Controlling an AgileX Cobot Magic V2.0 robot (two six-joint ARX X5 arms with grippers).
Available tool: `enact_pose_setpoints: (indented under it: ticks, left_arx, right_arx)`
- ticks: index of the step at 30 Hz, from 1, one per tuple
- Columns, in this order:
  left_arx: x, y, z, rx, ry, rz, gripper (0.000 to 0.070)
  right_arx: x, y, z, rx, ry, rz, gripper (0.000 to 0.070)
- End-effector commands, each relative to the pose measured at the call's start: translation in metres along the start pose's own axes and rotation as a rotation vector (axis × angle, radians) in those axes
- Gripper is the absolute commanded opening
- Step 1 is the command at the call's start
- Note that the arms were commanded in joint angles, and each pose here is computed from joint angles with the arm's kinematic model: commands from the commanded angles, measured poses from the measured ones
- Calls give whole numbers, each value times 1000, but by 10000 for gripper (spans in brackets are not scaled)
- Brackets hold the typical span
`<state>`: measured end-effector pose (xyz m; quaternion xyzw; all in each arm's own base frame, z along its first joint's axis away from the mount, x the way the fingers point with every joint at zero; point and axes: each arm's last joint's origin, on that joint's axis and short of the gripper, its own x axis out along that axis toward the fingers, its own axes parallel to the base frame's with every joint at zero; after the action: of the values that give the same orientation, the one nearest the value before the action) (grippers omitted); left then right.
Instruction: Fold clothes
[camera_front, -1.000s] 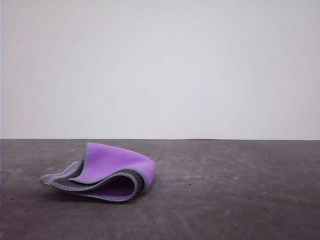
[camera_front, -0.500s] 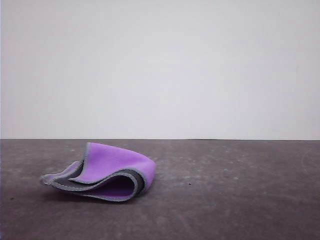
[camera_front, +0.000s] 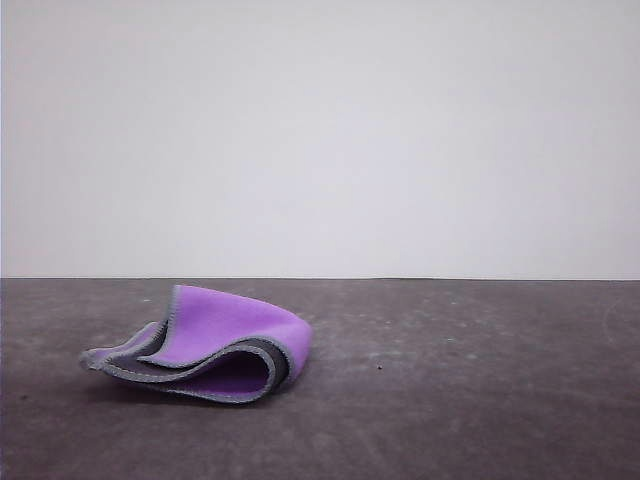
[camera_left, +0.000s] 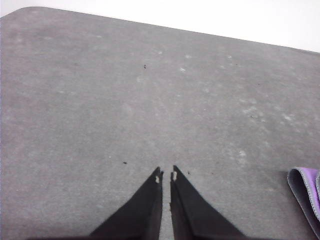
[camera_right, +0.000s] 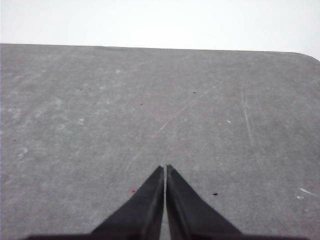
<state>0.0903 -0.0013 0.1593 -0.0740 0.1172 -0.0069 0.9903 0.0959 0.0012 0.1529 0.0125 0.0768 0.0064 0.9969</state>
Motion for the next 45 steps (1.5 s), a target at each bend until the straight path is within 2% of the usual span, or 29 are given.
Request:
enact_pose_setpoints:
  ticks: [1,45]
  left_arx:
    - [2,1,-7,-5,28,5,17]
    - [2,1,-7,-5,28,5,16]
  right_arx:
    - [0,0,0,-8,-12,-3,0]
    - [0,0,0,-8,-12,-3,0]
